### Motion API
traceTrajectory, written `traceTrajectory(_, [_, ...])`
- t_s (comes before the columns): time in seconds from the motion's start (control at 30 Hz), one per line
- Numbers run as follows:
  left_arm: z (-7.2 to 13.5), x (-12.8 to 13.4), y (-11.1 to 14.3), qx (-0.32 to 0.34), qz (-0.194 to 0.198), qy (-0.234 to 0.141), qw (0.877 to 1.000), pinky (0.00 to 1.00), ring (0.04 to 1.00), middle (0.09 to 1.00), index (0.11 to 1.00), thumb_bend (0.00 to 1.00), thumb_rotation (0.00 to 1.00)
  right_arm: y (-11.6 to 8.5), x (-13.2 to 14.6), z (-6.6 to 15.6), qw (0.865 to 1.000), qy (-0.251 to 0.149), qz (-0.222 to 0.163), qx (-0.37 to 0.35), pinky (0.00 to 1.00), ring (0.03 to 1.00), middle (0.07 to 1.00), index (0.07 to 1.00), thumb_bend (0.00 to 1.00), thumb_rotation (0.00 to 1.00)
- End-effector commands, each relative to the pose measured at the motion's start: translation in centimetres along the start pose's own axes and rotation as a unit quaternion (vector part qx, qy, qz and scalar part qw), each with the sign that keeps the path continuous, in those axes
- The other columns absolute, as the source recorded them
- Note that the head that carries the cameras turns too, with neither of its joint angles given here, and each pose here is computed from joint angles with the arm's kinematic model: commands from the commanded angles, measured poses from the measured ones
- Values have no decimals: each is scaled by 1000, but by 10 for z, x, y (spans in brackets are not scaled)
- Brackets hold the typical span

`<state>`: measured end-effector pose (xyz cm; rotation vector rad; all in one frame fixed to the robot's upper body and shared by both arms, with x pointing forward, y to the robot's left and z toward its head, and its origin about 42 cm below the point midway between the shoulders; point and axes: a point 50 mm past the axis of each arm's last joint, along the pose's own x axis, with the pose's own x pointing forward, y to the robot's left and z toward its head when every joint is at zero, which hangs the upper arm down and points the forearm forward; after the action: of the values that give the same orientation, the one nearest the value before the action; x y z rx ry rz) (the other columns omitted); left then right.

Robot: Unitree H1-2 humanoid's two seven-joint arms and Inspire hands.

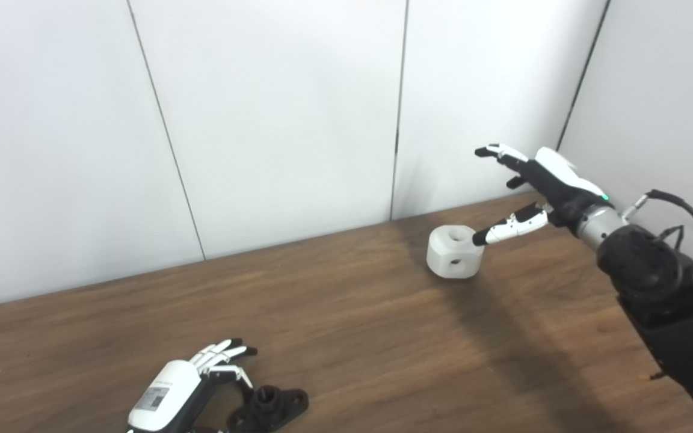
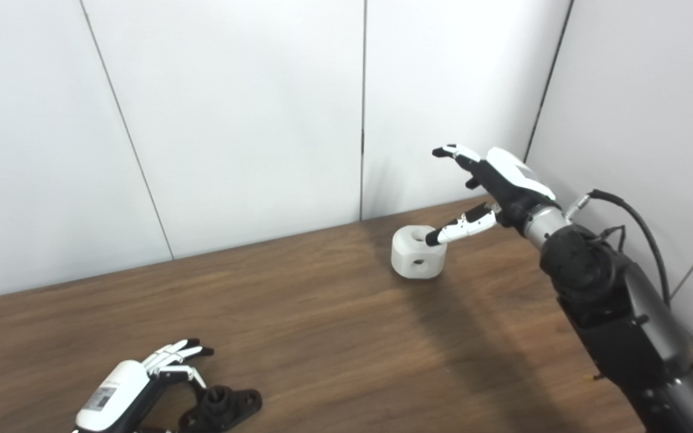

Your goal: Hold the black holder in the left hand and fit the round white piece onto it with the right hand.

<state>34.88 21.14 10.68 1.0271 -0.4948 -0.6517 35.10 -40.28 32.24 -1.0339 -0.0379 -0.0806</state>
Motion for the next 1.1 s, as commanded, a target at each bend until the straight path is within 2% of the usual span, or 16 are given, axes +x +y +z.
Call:
traceTrajectory(0.0, [-16, -52, -58, -8, -112, 56, 992, 938, 924, 854, 484, 524, 52, -19, 9, 6, 1000, -2, -6, -5, 820, 968, 995, 995, 899, 207])
traceTrajectory(0.33, [-15, -58, -60, -6, -118, 61, 991, 943, 930, 861, 484, 524, 53, 5, 35, -26, 996, 64, 52, 18, 844, 960, 1000, 1000, 920, 194])
traceTrajectory(0.47, [-14, -60, -62, -9, -121, 64, 990, 985, 935, 863, 484, 524, 53, 17, 43, -37, 994, 80, 67, 18, 798, 945, 1000, 1000, 922, 209])
traceTrajectory(0.57, [-12, -62, -62, -11, -122, 63, 990, 972, 934, 860, 484, 524, 52, 28, 48, -44, 993, 92, 75, 16, 775, 936, 1000, 1000, 931, 209])
traceTrajectory(0.7, [-10, -63, -60, -10, -136, 67, 988, 971, 928, 868, 485, 523, 52, 40, 52, -48, 992, 98, 77, 15, 747, 924, 1000, 1000, 927, 204])
traceTrajectory(0.83, [-8, -63, -59, -11, -130, 63, 989, 964, 912, 857, 484, 523, 52, 54, 56, -51, 993, 93, 70, 11, 727, 921, 991, 1000, 924, 211])
traceTrajectory(0.9, [-7, -64, -59, -11, -130, 63, 989, 948, 912, 857, 484, 523, 52, 59, 57, -50, 993, 92, 69, 12, 767, 936, 987, 1000, 913, 197])
traceTrajectory(1.07, [-6, -64, -58, -14, -128, 63, 990, 951, 914, 860, 485, 523, 51, 71, 61, -45, 993, 91, 73, 6, 774, 942, 985, 995, 919, 224])
